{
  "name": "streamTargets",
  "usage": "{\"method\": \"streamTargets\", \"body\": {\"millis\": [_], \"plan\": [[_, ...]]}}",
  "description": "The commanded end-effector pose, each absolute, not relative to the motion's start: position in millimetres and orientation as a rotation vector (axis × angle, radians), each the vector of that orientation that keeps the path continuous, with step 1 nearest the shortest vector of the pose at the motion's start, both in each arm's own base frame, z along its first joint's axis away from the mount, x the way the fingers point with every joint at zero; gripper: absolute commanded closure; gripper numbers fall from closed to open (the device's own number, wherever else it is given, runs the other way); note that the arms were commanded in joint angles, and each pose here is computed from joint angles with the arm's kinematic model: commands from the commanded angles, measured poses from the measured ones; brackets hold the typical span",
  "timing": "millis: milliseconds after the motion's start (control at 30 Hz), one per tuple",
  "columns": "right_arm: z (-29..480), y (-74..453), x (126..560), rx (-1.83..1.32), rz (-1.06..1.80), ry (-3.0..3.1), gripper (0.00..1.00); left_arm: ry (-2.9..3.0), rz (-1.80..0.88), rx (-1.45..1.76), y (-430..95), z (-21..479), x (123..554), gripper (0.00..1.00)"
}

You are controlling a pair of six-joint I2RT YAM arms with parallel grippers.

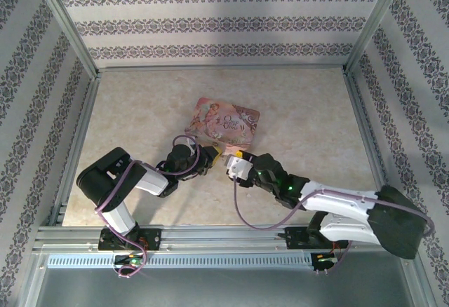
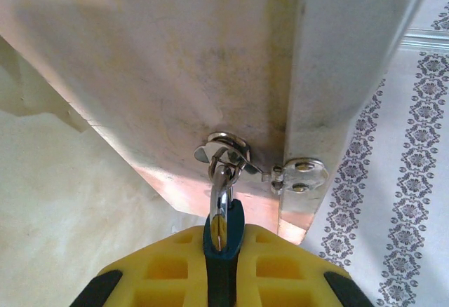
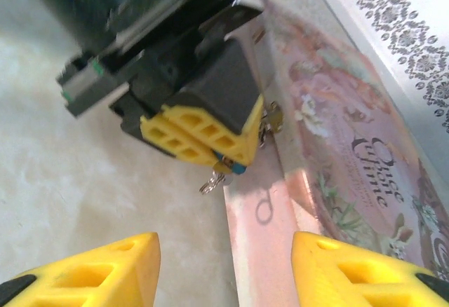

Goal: Unlock the padlock with the key

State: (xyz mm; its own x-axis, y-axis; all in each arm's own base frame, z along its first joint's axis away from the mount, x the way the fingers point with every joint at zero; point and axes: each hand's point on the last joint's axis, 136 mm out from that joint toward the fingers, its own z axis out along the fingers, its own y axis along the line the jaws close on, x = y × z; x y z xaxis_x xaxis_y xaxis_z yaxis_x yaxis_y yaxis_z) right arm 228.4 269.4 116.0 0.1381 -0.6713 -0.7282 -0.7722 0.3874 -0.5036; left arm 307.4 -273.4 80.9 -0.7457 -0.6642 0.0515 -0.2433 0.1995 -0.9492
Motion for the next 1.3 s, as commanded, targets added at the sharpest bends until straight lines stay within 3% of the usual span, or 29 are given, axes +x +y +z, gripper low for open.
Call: {"method": "streamTargets", "body": {"millis": [0,467,933,1267], "plan": [[125.6,282.9,241.2,-1.373,0.003,1.463,0.51,2.037,-1.619,-0.784,-278.4,104.6,310.0,0.94],[108.7,309.6,258.1,-1.392,-0.011,1.446,0.56,2.030,-1.620,-0.777,-278.9,107.4,310.6,0.94],[87.6,305.2,267.7,-1.368,-0.074,1.492,0.76,2.029,-1.619,-0.784,-277.8,107.1,309.9,0.95],[83.3,308.0,272.0,-1.362,-0.095,1.492,0.81,2.028,-1.622,-0.782,-277.9,108.6,309.7,0.95]]}}
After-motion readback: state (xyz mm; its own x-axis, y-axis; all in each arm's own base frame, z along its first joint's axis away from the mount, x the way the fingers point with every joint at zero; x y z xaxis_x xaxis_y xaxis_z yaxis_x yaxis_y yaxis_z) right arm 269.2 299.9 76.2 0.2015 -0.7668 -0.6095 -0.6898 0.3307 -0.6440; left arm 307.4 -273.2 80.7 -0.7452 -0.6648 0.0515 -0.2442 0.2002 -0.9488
